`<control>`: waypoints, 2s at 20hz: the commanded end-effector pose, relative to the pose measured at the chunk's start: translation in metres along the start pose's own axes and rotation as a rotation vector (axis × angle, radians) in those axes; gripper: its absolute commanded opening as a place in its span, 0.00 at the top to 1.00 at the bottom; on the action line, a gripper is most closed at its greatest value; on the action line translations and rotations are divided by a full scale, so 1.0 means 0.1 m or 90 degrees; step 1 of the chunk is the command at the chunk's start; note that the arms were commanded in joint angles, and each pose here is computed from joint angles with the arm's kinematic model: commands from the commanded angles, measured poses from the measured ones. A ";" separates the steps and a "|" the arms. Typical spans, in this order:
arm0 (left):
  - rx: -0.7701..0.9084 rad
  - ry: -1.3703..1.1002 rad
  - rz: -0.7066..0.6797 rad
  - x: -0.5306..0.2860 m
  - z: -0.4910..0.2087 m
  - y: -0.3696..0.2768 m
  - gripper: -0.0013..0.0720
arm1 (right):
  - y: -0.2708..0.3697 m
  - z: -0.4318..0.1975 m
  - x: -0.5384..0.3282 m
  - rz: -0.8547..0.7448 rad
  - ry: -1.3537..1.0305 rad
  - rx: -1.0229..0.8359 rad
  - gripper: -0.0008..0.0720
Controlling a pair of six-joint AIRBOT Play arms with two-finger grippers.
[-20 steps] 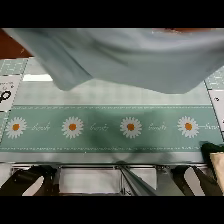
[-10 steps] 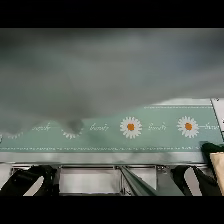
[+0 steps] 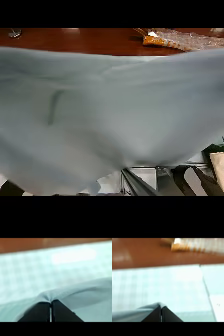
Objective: Fold the shirts.
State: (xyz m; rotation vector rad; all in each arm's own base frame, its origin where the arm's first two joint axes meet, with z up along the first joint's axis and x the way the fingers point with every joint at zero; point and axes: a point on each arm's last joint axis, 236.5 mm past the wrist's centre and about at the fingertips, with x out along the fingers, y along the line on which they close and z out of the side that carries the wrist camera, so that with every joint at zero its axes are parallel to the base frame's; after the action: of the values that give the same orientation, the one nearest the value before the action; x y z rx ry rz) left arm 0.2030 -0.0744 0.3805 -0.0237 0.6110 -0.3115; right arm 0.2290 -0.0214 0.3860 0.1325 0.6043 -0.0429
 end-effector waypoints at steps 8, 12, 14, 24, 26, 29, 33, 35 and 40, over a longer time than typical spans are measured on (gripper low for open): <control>0.043 0.197 0.015 2.95 -0.31 0.40 0.96 | -0.30 -0.39 2.79 -0.026 0.231 -0.093 0.97; 0.037 0.147 0.023 3.74 -0.24 0.51 0.96 | -0.39 -0.35 3.62 -0.031 0.188 -0.058 0.97; 0.036 0.103 0.028 4.09 -0.17 0.56 0.96 | -0.44 -0.34 3.99 -0.033 0.162 -0.056 0.97; -0.130 0.219 0.075 4.90 -1.06 1.36 0.96 | -0.50 -1.13 4.99 -0.018 0.248 0.011 0.97; -0.170 0.209 0.039 4.93 -1.02 1.25 0.96 | -0.49 -1.12 4.95 -0.017 0.253 0.012 0.97; -0.172 0.213 -0.019 4.94 -1.00 0.98 0.96 | -0.44 -1.33 4.77 -0.009 0.326 0.012 0.97; -0.140 0.386 -0.049 4.62 -1.55 0.84 0.96 | -0.50 -1.75 4.43 -0.001 0.472 0.000 0.97; -0.148 0.468 -0.044 4.44 -1.79 0.88 0.96 | -0.48 -1.84 4.35 0.006 0.502 -0.013 0.97; -0.185 0.504 -0.027 4.32 -1.90 1.06 0.96 | -0.48 -1.89 4.30 0.007 0.523 -0.013 0.97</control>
State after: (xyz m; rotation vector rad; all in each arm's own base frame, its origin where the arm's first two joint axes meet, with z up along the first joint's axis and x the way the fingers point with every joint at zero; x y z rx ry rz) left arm 0.4761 -0.0984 -0.0248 -0.1868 1.3587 -0.2781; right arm 0.4843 -0.0447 -0.0160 0.1359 1.3718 0.0223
